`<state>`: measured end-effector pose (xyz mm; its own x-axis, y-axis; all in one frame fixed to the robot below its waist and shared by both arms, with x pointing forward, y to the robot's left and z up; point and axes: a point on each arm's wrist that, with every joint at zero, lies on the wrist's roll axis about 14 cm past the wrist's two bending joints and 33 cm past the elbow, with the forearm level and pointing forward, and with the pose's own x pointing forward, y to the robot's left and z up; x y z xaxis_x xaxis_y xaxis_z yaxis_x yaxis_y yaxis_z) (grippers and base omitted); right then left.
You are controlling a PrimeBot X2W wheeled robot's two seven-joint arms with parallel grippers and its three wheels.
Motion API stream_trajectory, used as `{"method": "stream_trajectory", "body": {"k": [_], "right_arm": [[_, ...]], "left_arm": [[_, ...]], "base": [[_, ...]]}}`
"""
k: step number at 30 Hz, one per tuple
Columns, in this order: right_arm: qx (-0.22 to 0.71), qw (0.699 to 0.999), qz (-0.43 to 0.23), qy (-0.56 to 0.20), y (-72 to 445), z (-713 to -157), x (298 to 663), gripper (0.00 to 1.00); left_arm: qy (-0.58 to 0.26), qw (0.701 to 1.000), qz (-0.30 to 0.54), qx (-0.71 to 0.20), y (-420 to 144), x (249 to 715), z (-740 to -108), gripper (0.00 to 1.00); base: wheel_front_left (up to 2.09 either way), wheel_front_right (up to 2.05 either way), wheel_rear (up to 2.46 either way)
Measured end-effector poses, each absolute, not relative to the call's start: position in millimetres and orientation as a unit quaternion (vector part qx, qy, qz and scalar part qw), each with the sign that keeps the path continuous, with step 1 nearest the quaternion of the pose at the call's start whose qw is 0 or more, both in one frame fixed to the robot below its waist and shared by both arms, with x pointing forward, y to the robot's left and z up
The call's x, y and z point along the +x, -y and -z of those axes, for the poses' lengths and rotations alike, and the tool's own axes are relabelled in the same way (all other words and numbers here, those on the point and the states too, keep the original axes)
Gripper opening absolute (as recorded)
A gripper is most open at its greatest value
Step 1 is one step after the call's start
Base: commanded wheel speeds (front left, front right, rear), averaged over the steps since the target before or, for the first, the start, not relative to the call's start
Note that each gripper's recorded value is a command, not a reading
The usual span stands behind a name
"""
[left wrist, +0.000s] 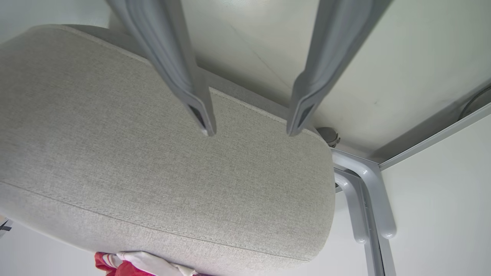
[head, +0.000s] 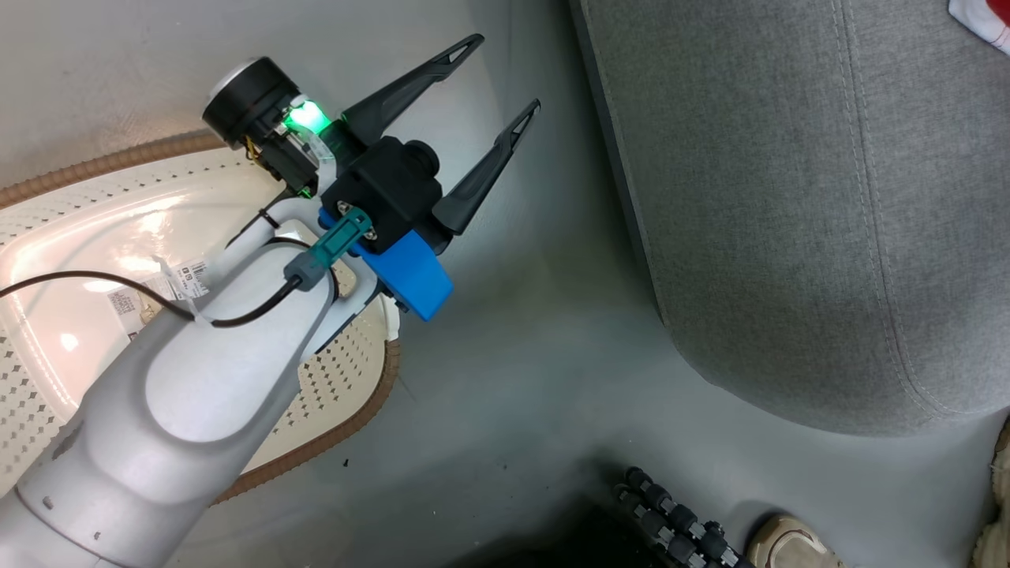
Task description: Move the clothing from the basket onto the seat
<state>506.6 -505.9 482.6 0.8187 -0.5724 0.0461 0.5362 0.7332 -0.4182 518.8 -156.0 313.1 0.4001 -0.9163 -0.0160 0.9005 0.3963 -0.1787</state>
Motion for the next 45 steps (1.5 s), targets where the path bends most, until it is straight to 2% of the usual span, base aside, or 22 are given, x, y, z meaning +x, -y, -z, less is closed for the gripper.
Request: {"method": "stream_trajectory", "body": {"k": [6, 7, 8, 9, 20, 25, 30, 37, 38, 40, 45], "right_arm": [[-0.198, 0.931, 0.302, -0.061, 497, -461, 499, 0.00], [-0.197, 0.930, 0.306, -0.059, 497, -463, 496, 0.15], [-0.197, 0.929, 0.309, -0.056, 497, -465, 493, 0.15], [-0.196, 0.928, 0.312, -0.052, 497, -467, 490, 1.00], [-0.181, 0.925, 0.330, -0.046, 493, -484, 439, 1.00], [-0.183, 0.930, 0.316, -0.033, 488, -507, 426, 1.00], [-0.191, 0.943, 0.271, 0.007, 468, -543, 435, 1.00], [-0.173, 0.966, 0.184, 0.060, 411, -571, 450, 1.00], [-0.168, 0.969, 0.171, 0.066, 401, -572, 453, 1.00], [-0.140, 0.982, 0.101, 0.075, 344, -563, 466, 1.00], [-0.109, 0.990, 0.036, 0.088, 287, -561, 477, 1.00]], "left_arm": [[-0.057, 0.837, 0.540, -0.065, 151, 522, -312, 1.00], [-0.057, 0.838, 0.539, -0.065, 151, 522, -312, 1.00], [-0.056, 0.838, 0.539, -0.065, 151, 522, -314, 1.00], [-0.054, 0.838, 0.539, -0.064, 151, 521, -317, 1.00], [-0.024, 0.842, 0.534, -0.070, 153, 513, -364, 1.00], [-0.014, 0.848, 0.525, -0.069, 151, 506, -392, 1.00], [-0.007, 0.869, 0.490, -0.072, 137, 508, -423, 1.00], [0.027, 0.905, 0.418, -0.077, 98, 513, -474, 1.00], [0.029, 0.911, 0.405, -0.077, 89, 515, -479, 1.00], [0.045, 0.937, 0.338, -0.075, 44, 517, -501, 1.00], [0.055, 0.960, 0.264, -0.069, -9, 514, -515, 1.00]], "base": [[0.00, 0.00, 0.00], [0.00, 0.00, 0.00], [0.00, 0.00, 0.00], [0.00, 0.00, 0.00], [0.00, 0.00, 0.00], [0.00, 0.00, 0.00], [0.00, 0.00, 0.00], [0.00, 0.00, 0.00], [0.00, 0.00, 0.00], [0.00, 0.00, 0.00], [0.00, 0.00, 0.00]]}}
